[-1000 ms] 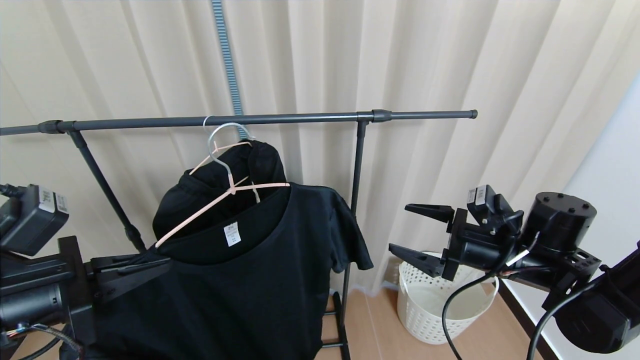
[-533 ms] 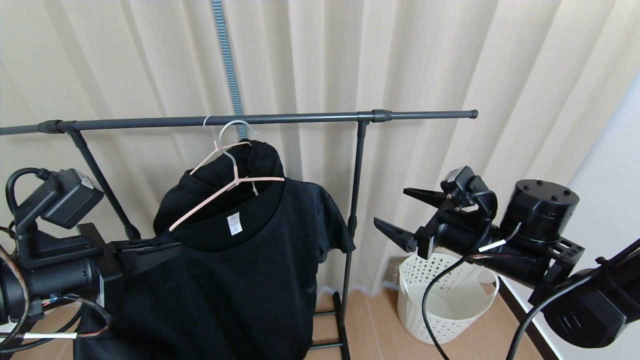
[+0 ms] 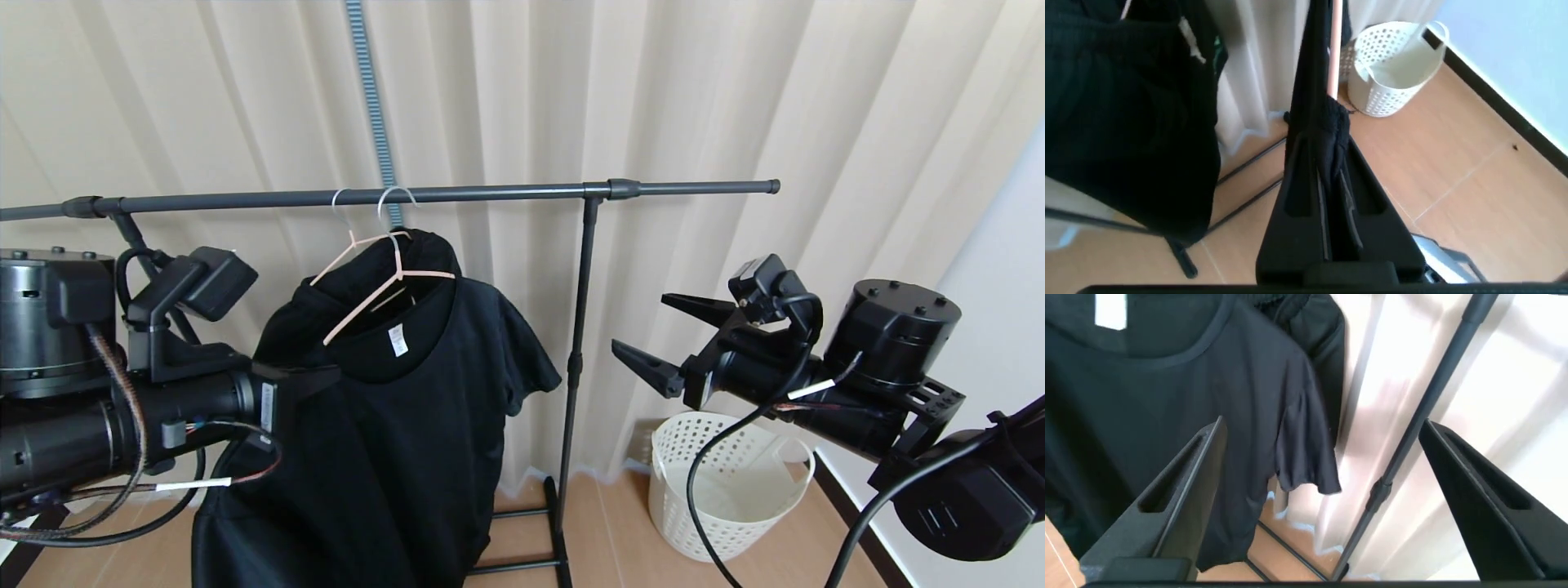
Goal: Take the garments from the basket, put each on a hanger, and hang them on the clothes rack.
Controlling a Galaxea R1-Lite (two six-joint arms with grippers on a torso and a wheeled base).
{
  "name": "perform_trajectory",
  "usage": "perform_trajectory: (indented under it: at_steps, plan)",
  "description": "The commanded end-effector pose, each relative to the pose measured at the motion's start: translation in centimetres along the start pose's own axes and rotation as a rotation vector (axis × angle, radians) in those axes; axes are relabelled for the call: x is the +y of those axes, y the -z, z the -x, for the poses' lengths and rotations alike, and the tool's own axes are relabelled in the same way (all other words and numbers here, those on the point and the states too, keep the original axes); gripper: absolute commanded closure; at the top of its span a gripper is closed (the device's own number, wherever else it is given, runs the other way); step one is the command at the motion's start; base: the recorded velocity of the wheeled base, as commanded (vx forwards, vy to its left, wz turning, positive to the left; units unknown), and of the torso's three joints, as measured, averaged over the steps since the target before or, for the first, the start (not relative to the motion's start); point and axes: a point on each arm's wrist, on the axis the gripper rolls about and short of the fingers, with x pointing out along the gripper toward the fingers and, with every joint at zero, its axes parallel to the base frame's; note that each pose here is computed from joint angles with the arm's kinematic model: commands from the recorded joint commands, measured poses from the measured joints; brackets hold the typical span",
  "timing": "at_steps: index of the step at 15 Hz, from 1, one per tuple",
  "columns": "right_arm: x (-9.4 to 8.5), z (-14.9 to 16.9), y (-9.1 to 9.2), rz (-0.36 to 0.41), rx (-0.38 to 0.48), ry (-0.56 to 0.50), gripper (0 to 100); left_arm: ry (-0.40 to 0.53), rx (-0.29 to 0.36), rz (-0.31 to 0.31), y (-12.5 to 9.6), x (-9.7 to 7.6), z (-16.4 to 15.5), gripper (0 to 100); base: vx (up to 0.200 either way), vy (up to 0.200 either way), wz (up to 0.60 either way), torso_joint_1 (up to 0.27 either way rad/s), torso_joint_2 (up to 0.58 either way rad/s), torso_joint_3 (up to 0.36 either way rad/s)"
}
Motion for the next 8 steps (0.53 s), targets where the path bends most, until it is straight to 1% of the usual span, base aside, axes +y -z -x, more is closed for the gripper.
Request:
perform_trajectory:
  at_steps: [1, 2, 3, 4, 5, 8]
  plan:
    - [0.0, 0.1, -0.1, 0.002, -0.004, 0.002, 0, -0.006, 0.018, 0.016, -0.6, -1.1, -1.8, 100, 0.0, 0.0, 0.0, 0.0, 0.0, 0.0]
    - [0.0, 0.1, -0.1, 0.001, -0.003, 0.002, 0, -0.044, 0.032, 0.023, -0.6, -1.3, -2.7, 100, 0.0, 0.0, 0.0, 0.0, 0.0, 0.0]
    - [0.0, 0.1, -0.1, 0.001, -0.003, 0.002, 0, -0.061, 0.025, 0.048, -0.7, -1.7, -3.3, 100, 0.0, 0.0, 0.0, 0.0, 0.0, 0.0]
    - [0.0, 0.1, -0.1, 0.001, -0.003, 0.002, 0, -0.067, 0.003, 0.057, -0.9, -2.1, -3.5, 100, 0.0, 0.0, 0.0, 0.0, 0.0, 0.0]
    - [0.1, 0.2, -0.1, 0.001, -0.003, 0.002, 0, -0.08, -0.013, 0.053, -0.9, -2.2, -3.7, 100, 0.0, 0.0, 0.0, 0.0, 0.0, 0.0]
    - [0.1, 0.2, -0.1, 0.001, -0.003, 0.002, 0, -0.095, -0.011, 0.044, -0.6, -2.4, -3.8, 100, 0.0, 0.0, 0.0, 0.0, 0.0, 0.0]
